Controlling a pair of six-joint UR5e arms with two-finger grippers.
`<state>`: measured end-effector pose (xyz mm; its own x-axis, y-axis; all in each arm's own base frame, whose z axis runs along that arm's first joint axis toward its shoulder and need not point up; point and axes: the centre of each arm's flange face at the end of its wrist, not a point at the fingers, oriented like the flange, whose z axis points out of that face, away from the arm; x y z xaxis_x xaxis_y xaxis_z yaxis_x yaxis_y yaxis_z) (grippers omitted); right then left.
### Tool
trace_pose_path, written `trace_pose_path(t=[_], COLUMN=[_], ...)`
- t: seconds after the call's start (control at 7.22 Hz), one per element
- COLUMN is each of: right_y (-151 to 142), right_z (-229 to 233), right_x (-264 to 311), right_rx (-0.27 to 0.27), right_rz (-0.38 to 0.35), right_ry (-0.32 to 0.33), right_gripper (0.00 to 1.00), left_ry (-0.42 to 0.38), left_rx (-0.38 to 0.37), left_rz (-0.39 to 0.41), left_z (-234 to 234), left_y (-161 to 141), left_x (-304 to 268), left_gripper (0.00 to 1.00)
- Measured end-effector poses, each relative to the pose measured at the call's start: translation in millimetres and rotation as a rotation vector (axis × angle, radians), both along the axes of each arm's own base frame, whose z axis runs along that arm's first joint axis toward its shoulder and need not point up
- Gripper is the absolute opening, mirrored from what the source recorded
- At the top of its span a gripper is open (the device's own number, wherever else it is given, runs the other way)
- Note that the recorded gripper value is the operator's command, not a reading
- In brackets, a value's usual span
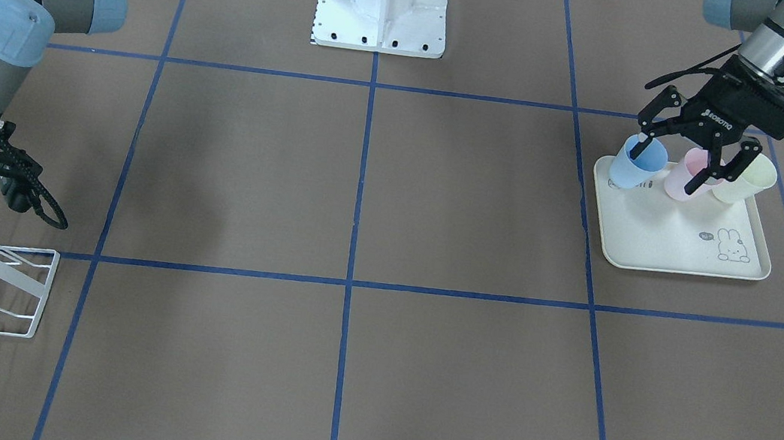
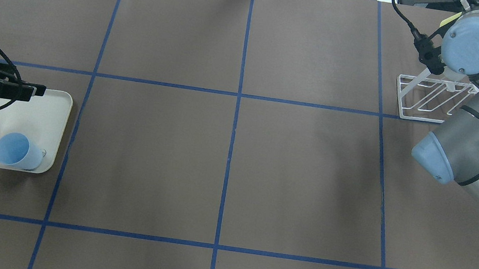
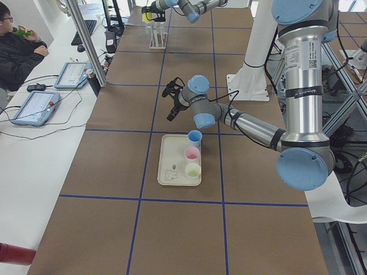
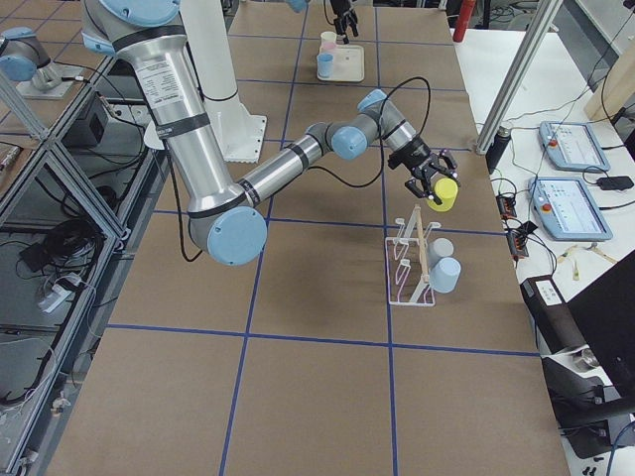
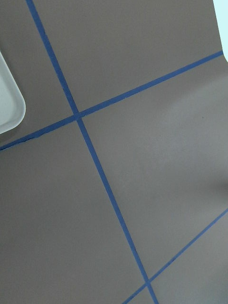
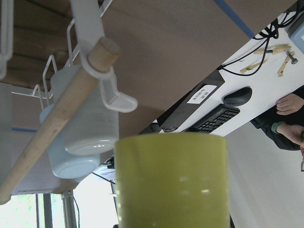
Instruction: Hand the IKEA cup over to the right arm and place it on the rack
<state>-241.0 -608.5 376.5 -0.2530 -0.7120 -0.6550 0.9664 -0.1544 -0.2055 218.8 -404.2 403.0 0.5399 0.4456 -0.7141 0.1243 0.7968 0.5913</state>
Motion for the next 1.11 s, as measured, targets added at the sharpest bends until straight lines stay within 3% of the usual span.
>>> trace_pose_path(t=[0.42, 1.11], right_y=[1.3, -5.7], right_z=[39.0, 65.1], right_x=[-0.2, -21.4], right_rx=[-0.002, -0.004], right_rz=[-0.005, -0.011], right_ry=[0.008, 0.011], right_gripper=[0.00, 0.00], left_ry=[0.001, 0.002], left_rx=[-0.003, -0.002], left_rz=[-0.001, -0.001], left_z=[0.5, 0.1], left_y=[0.0, -0.1], left_x=[0.0, 0.1], left_gripper=[1.00, 1.00])
